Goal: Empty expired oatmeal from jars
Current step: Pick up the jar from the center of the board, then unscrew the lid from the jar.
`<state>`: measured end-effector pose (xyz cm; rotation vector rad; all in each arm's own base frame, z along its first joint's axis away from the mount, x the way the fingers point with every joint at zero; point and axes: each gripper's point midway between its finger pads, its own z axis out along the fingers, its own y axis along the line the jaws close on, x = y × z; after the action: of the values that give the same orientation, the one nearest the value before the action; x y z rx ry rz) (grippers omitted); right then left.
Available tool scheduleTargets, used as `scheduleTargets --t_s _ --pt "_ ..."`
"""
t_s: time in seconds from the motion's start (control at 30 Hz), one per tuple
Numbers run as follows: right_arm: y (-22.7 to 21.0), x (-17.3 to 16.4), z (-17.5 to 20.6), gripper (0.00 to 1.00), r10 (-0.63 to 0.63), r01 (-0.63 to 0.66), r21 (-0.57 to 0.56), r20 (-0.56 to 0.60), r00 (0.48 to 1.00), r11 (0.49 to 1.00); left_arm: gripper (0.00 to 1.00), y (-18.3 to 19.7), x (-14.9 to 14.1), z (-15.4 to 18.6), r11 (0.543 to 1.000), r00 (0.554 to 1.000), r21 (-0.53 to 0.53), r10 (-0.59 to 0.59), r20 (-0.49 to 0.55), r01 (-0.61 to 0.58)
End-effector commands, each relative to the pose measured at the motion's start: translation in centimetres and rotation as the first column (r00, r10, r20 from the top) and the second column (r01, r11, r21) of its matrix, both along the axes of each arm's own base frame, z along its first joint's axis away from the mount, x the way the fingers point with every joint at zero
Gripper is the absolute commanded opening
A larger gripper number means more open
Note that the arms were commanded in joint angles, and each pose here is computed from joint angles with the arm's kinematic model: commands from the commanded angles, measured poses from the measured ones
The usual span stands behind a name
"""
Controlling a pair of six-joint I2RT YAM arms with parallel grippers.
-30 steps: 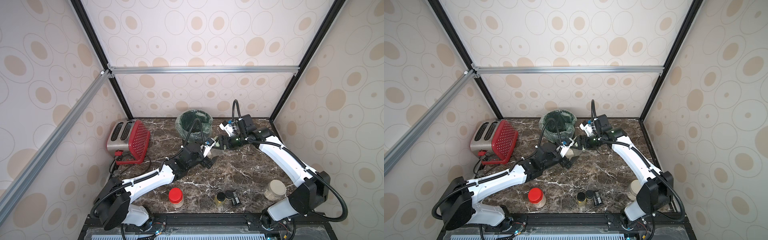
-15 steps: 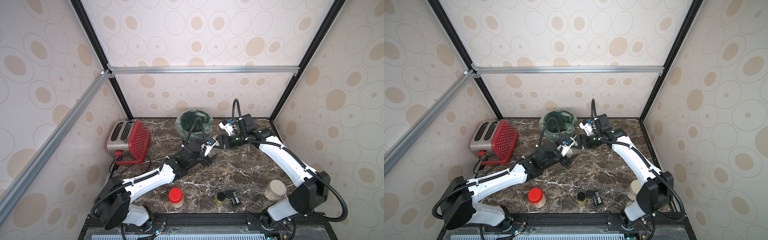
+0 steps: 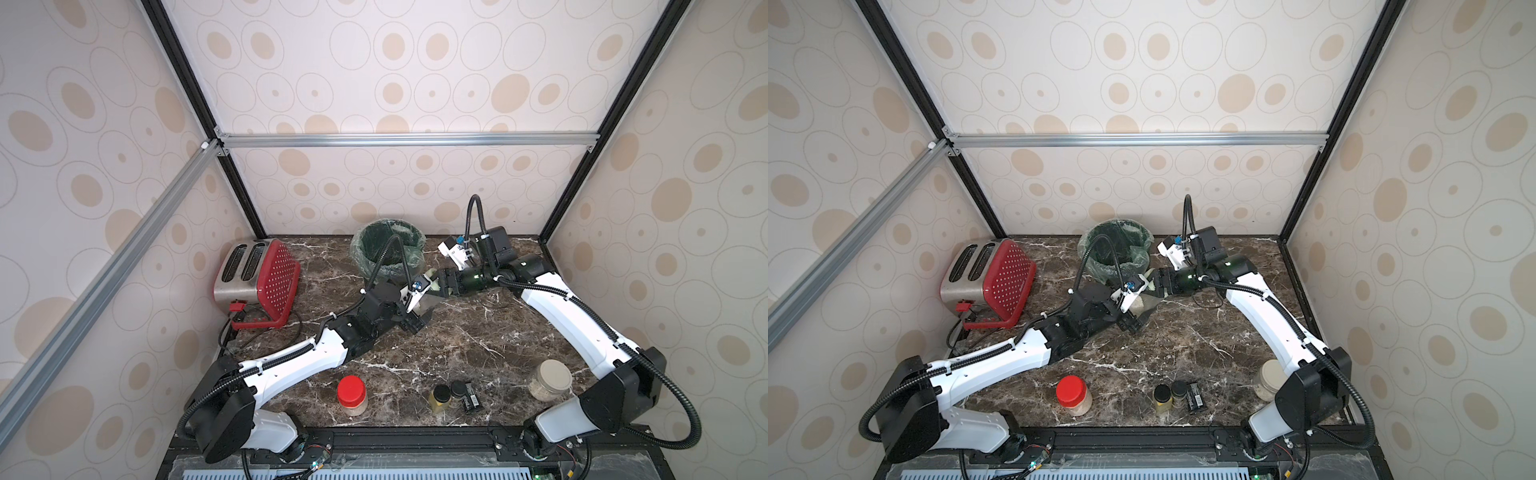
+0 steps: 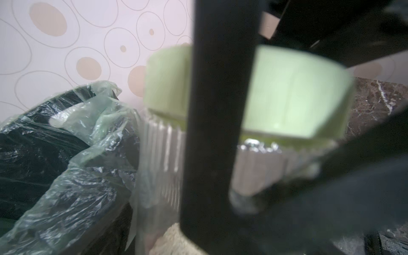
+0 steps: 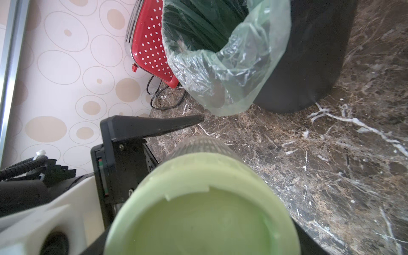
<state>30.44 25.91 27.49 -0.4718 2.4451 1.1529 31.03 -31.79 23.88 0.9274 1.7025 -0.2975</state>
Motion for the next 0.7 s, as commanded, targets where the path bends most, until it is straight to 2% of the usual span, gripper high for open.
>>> scheduleTargets --t_s 0.0,0.13,0.23,0.33,0.43,0.57,0.67 --pt "0.7 -0.8 3.7 0.47 0.048 -0.055 0.084 0.076 0.996 0.995 0.96 0.8 0.4 1.5 1.000 0.998 0.014 0.009 0.057 -0.010" --pt "0.9 -0.9 3.8 0.47 0.054 -0.060 0.094 0.072 0.996 0.994 0.89 1.1 0.6 1.7 1.000 0.998 0.019 0.011 0.068 -0.012" --pt "0.9 -0.9 3.7 0.47 0.057 -0.063 0.098 0.066 0.996 0.993 0.79 1.3 0.7 2.1 1.000 0.997 0.016 0.015 0.077 -0.017" --pt "0.9 -0.9 3.6 0.49 0.058 -0.064 0.093 0.067 0.996 0.994 0.60 1.5 0.9 2.6 0.999 0.995 0.013 0.030 0.091 -0.031" --pt "0.8 -0.8 3.4 0.52 0.055 -0.061 0.084 0.065 0.996 0.995 0.36 1.8 1.0 3.2 0.999 0.994 0.012 0.041 0.101 -0.042" --pt "0.6 -0.7 3.4 0.71 0.048 -0.053 0.065 0.067 0.997 0.996 0.00 1.9 1.0 4.2 0.999 0.993 0.004 0.045 0.113 -0.046" --pt "0.0 -0.5 3.8 0.88 0.031 -0.034 0.048 0.070 0.997 0.998 0.00 2.1 0.8 4.4 0.999 0.992 0.015 0.039 0.120 -0.041"
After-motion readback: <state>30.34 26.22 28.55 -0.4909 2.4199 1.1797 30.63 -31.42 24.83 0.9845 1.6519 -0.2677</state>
